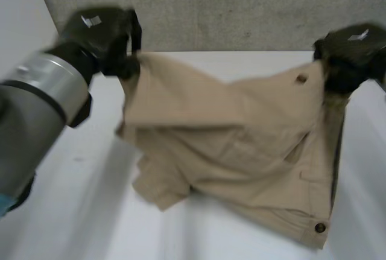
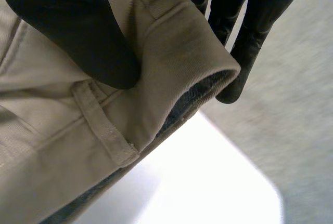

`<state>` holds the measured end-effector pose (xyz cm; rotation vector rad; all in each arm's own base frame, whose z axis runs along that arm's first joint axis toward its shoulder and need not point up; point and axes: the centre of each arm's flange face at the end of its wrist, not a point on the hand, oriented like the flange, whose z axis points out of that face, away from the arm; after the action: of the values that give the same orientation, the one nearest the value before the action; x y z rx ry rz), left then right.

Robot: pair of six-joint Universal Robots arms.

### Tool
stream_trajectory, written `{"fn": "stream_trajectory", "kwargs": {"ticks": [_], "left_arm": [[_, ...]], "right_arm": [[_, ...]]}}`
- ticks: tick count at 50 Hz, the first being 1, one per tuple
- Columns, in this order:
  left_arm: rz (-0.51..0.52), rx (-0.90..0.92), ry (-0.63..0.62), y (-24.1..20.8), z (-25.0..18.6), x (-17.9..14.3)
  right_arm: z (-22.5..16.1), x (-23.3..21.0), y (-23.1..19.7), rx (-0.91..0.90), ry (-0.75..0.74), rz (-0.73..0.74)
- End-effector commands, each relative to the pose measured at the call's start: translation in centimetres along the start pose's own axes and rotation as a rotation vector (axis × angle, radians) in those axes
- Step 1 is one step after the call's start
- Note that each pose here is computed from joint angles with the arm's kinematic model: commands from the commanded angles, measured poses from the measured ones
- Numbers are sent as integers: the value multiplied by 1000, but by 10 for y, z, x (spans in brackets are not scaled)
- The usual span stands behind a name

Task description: Fold the shorts.

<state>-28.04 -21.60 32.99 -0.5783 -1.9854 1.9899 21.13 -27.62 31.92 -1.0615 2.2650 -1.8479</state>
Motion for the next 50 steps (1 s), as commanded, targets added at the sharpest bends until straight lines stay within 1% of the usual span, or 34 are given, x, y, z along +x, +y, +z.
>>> {"fn": "stream_trajectory", "kwargs": {"ticks": [1, 2, 4, 6, 9, 10, 13, 14, 18, 23, 27, 31, 35, 38, 39, 42, 43, 47, 50], "left_arm": [[-8, -194, -51, 72, 56, -18], [-8, -223, -56, 86, 67, -19], [-7, -241, -61, 98, 79, -21], [-5, -231, -70, 109, 98, -23], [-7, -158, -80, 107, 120, -24], [-7, -96, -96, 106, 135, -27], [-10, -5, -124, 106, 156, -33], [-12, 47, -140, 109, 166, -35], [-13, 146, -141, 115, 182, -29], [-20, 199, -151, 115, 185, -28], [-19, 195, -140, 113, 179, -23], [-16, 205, -135, 96, 166, -23], [-14, 195, -116, 81, 143, -19], [-14, 175, -90, 74, 118, -10], [-14, 169, -79, 73, 112, -6], [-13, 123, -27, 75, 84, 14], [-10, 88, 5, 80, 69, 24], [0, 10, 66, 89, 37, 42], [9, -45, 97, 99, 21, 50]], "right_arm": [[55, -30, 48, -153, -106, -2], [67, -33, 56, -168, -107, 6], [79, -35, 61, -159, -99, 7], [100, -34, 64, -94, -52, 13], [120, -28, 62, 12, 38, 29], [133, -20, 60, 87, 118, 32], [154, -9, 63, 186, 269, 25], [159, -9, 66, 197, 290, 19], [171, -18, 75, 182, 323, -31], [168, -27, 73, 180, 306, -49], [152, -23, 61, 198, 308, -33], [130, -17, 46, 220, 313, -30], [106, -21, 41, 218, 266, -45], [87, -27, 40, 195, 197, -48], [80, -30, 44, 170, 157, -46], [72, -34, 55, 106, 98, -36], [68, -35, 64, 60, 63, -25], [57, -42, 82, -36, -11, 3], [53, -45, 90, -73, -31, 14]]}}
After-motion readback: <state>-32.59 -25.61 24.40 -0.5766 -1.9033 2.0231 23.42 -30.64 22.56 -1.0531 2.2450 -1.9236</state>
